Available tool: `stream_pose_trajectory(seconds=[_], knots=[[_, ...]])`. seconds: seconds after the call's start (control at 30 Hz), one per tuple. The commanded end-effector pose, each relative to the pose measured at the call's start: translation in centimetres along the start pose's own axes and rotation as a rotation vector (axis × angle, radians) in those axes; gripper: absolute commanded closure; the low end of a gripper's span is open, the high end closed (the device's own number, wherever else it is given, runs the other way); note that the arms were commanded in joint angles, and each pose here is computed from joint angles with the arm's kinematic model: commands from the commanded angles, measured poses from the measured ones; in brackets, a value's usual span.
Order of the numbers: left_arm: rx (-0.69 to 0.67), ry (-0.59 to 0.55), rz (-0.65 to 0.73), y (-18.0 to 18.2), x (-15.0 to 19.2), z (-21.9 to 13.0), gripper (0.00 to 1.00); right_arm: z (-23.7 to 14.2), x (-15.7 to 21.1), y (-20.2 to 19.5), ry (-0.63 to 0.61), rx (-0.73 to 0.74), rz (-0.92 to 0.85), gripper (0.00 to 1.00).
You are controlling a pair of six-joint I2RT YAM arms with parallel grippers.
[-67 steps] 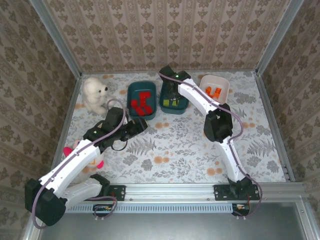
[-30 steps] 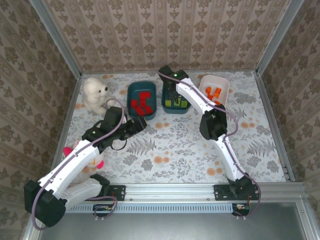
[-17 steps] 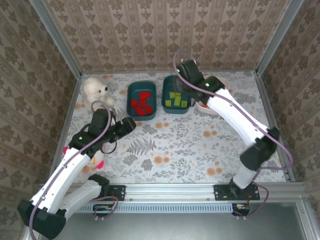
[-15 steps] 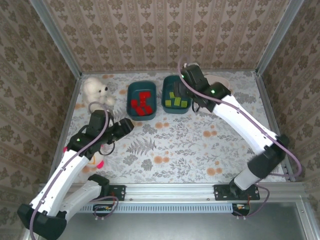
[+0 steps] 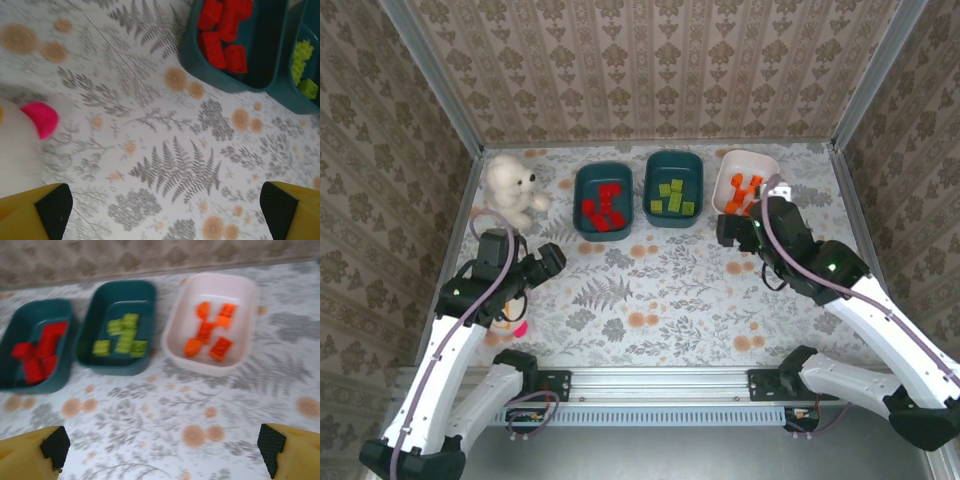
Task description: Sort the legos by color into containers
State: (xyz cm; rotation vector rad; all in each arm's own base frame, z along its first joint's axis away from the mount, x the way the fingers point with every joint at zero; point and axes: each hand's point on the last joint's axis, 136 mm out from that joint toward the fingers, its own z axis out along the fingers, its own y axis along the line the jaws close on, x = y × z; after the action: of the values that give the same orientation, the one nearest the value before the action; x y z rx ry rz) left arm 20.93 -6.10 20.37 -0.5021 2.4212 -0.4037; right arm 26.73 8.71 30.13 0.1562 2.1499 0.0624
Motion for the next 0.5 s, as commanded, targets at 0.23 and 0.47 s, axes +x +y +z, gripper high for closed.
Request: stream_pose_trajectory(seconds=[0.23,0.47], knots=[[-0.576,-0.367,0.278,8.1,-7.1,0.6,0.0,4.2,4.3,-11.3,-0.304,0.394,0.004,0.0],[-0.41,-0.536,0.48,6.8,-9.1,6.3,0.0,10.0,8.2,-12.1,-0.227,0.359,-0.096,0.0]])
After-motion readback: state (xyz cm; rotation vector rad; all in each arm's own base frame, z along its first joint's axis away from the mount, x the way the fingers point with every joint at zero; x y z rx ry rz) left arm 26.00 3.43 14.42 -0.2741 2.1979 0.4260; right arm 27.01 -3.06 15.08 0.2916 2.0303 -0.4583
